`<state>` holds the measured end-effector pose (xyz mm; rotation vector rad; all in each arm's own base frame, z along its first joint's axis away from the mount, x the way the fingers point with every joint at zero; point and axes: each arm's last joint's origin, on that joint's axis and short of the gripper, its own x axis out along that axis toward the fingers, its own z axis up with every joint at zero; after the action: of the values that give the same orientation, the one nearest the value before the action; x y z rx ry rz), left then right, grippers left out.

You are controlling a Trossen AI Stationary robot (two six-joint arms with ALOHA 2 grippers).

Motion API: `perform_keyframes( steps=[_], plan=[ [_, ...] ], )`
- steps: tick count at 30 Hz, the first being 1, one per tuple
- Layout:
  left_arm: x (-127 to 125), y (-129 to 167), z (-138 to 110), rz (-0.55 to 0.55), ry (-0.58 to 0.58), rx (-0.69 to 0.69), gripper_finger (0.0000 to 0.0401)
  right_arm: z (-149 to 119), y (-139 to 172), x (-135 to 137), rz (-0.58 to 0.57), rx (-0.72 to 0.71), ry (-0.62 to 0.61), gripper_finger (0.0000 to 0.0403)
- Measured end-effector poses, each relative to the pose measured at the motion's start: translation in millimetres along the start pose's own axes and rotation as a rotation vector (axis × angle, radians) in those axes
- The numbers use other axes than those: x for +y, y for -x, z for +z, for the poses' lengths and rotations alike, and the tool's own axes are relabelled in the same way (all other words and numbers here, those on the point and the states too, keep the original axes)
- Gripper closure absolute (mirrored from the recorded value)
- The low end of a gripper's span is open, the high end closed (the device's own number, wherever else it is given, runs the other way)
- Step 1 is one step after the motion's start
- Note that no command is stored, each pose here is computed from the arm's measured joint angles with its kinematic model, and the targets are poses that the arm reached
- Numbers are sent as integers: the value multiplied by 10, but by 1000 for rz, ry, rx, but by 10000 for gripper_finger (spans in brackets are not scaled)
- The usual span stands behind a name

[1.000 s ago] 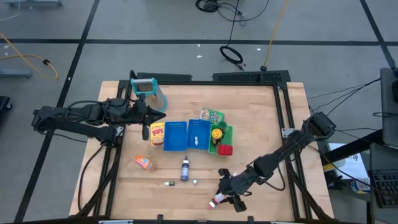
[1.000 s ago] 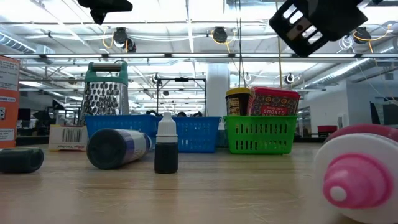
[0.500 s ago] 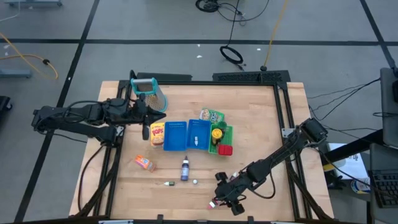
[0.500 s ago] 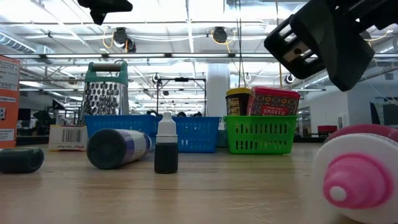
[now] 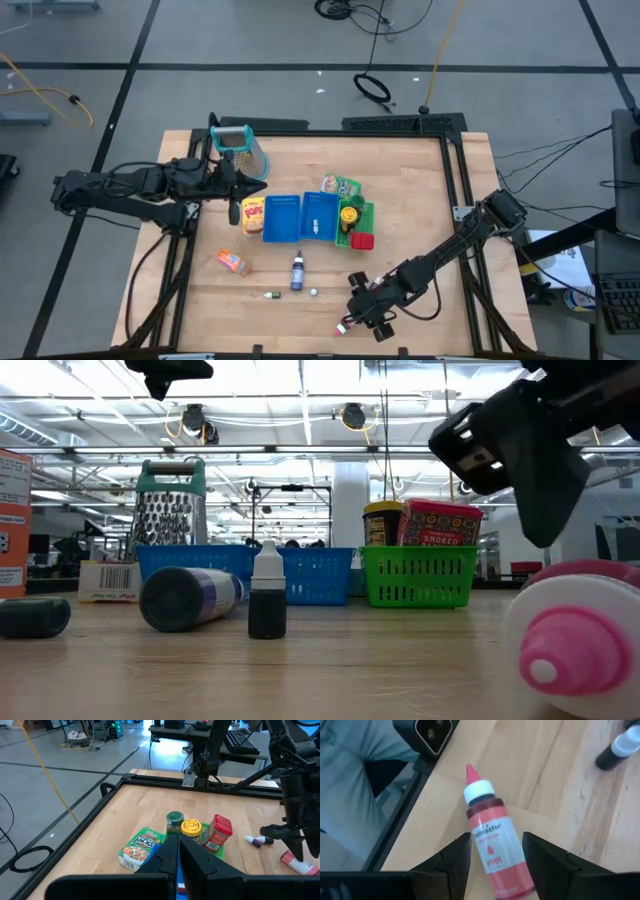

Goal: Pick & Place Kitchen Items
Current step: Put the large pink food coloring bottle into the right blue bin

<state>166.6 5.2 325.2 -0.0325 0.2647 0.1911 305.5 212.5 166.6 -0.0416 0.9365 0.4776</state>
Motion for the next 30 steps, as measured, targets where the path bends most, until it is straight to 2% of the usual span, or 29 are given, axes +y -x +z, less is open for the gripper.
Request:
perform_keyframes(
  steps=[9,18,25,30],
  plan=[
    [0,0,0,0,0,0,380,-27,0,-7,-7,26,-5,228],
    [0,0,1,0,5,-1,380,-51,-9,-13,-8,31,-35,188],
    [0,0,1,0,6,-1,380,-251,-103,-65,4,-15,-60,180],
    [0,0,1,0,6,-1,380,-394,-135,-102,-8,20,-76,186]
  ],
)
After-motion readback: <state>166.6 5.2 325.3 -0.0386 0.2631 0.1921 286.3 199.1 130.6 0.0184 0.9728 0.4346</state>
